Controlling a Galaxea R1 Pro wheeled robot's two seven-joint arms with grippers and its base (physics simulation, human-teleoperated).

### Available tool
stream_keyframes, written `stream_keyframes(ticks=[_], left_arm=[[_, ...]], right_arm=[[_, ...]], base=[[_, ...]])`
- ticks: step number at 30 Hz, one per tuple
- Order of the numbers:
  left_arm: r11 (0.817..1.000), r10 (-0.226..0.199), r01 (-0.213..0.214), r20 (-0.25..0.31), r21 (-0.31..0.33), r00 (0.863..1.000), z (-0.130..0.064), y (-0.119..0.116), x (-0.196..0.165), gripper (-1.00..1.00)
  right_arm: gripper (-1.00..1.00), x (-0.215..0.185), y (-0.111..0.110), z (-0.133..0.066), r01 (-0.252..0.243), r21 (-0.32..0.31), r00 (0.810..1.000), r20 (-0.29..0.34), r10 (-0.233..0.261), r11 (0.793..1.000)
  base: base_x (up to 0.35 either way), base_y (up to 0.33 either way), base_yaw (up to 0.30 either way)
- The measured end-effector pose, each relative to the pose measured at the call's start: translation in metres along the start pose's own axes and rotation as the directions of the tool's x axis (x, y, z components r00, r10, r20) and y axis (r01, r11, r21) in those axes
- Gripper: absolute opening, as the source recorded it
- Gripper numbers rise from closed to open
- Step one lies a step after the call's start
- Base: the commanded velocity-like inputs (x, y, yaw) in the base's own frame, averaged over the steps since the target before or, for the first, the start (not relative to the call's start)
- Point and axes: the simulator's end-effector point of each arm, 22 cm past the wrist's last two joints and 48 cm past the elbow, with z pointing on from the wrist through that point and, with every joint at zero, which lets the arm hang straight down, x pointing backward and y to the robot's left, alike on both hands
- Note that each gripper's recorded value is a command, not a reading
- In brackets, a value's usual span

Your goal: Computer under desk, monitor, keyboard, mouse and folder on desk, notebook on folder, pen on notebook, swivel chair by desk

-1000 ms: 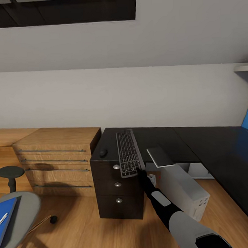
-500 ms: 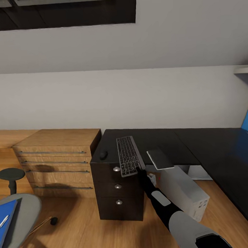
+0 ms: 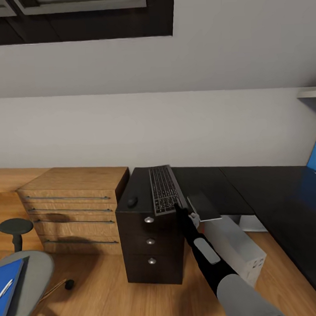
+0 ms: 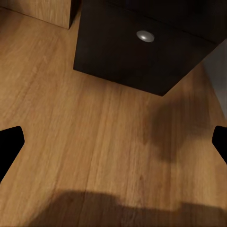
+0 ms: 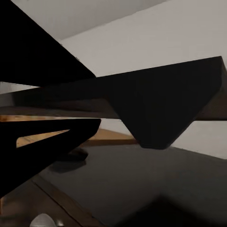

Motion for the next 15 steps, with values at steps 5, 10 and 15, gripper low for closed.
stream_keyframes(ticks=[5,10,15], left_arm=[[1.0,0.0,0.0,0.0,0.0,1.0,-0.005,-0.003,-0.008,1.0],[1.0,-0.003,0.003,0.004,-0.006,1.0,-0.01,-0.003,-0.017,1.0],[1.0,-0.012,0.012,0.012,-0.022,1.0,-0.014,0.001,-0.03,1.0]], right_arm=[[-1.0,-0.004,0.023,-0.007,-0.003,-0.023,1.0,0.018,0.004,1.0],[-1.0,-0.034,0.048,-0.042,0.012,0.011,0.996,0.083,-0.013,1.0],[-1.0,-0.051,0.096,-0.085,0.003,0.008,0.99,0.14,-0.004,1.0]], base=[[0.0,0.0,0.0],[0.0,0.0,0.0],[0.0,0.0,0.0]])
